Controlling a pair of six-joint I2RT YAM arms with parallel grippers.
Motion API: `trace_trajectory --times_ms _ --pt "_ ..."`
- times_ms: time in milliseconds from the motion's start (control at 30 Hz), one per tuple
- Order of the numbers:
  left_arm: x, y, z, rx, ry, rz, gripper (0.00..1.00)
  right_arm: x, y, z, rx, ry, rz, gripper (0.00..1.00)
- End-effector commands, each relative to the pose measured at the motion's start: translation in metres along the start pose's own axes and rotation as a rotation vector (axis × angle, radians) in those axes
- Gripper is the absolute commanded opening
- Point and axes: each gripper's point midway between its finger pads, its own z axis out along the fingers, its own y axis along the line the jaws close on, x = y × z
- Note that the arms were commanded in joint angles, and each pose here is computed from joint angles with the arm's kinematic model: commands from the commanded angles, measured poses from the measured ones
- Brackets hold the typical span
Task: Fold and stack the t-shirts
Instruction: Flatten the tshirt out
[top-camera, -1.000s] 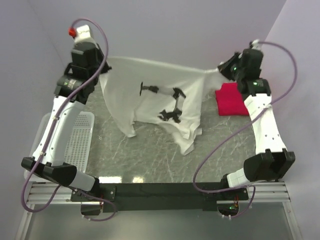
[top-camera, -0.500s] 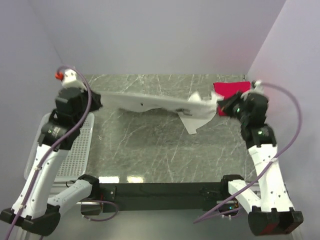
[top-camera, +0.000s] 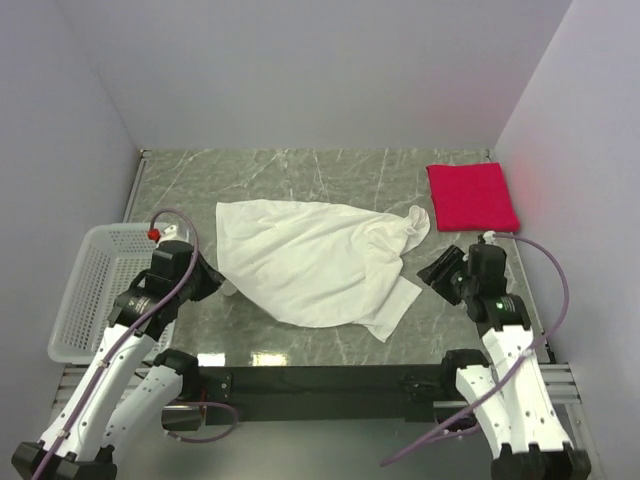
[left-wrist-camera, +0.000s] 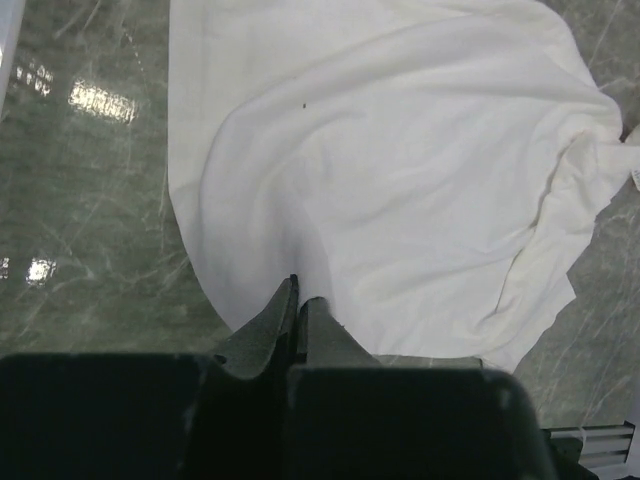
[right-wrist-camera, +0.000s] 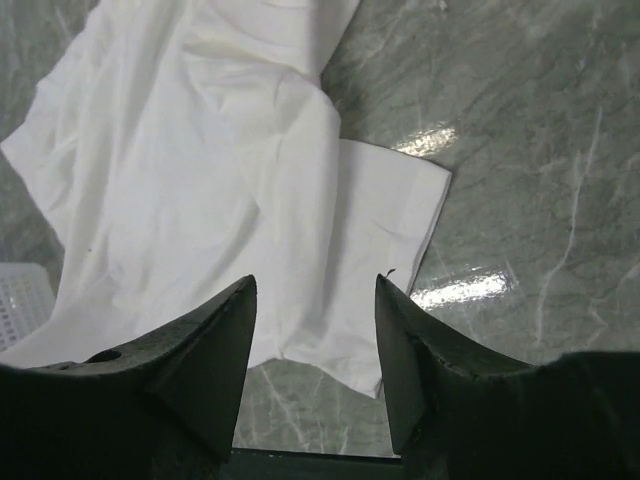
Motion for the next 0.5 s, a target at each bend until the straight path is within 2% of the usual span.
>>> trace_trajectory --times_ms 0,133,267,467 --pt "-0.006 -0.008 0.003 0.036 -0.030 -0.052 0.01 -0.016 -0.006 0.018 0.058 -0.030 -0.005 0.58" --pt "-0.014 -0.003 0.000 0.007 -0.070 -0.039 0.01 -0.009 -0.023 0.038 0.143 0.017 -0.014 0.57" --pt "-0.017 -0.001 0.001 0.000 -0.089 -0.019 0.01 0.004 -0.025 0.054 0.257 0.059 -0.155 0.56" --pt "-0.020 -0.002 0.000 0.001 -0.094 -0.001 0.01 0.000 -0.043 0.075 0.436 0.060 -0.264 0.56"
